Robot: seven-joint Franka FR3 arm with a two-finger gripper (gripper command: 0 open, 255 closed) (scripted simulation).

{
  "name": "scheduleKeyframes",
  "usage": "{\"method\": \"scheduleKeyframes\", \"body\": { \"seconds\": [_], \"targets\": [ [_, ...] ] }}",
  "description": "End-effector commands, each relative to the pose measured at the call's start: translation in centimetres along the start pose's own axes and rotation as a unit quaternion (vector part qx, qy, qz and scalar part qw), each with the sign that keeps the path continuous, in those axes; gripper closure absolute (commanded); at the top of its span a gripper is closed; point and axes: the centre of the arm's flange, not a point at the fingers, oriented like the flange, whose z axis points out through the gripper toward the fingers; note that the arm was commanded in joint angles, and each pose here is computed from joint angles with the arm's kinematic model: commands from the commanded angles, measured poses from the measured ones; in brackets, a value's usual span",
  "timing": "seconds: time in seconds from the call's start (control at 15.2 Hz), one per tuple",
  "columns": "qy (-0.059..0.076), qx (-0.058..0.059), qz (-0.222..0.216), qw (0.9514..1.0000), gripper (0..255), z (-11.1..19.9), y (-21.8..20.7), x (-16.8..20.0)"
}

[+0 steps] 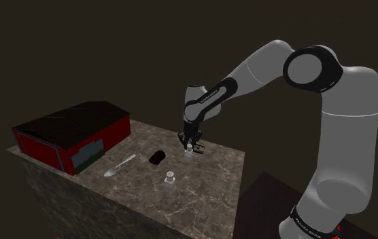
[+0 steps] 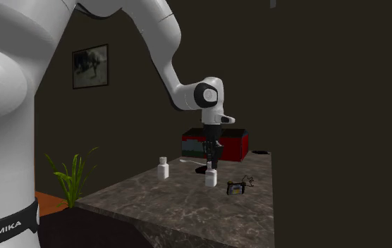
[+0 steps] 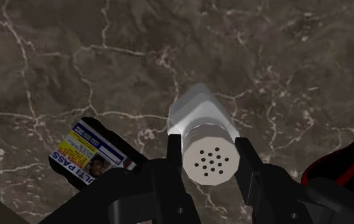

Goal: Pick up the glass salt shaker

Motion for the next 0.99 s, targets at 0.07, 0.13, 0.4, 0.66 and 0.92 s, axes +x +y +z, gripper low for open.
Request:
{"method": "scheduleKeyframes", "body": {
  "seconds": [0.07,0.13,0.4,0.66,0.92],
  "targets": [
    [-0.001,0.0,0.0,1.0,255,-0.5,0.0,-0.1],
    [-0.001,0.0,0.0,1.0,255,-1.0,0.0,-0.1],
    [-0.001,0.0,0.0,1.0,255,-3.1,0.0,-0.1],
    [-0.001,0.0,0.0,1.0,255,-5.3,-0.1,-0.1],
    [-0.001,0.0,0.0,1.0,255,-7.4,-0.1,-0.1]
  ]
}}
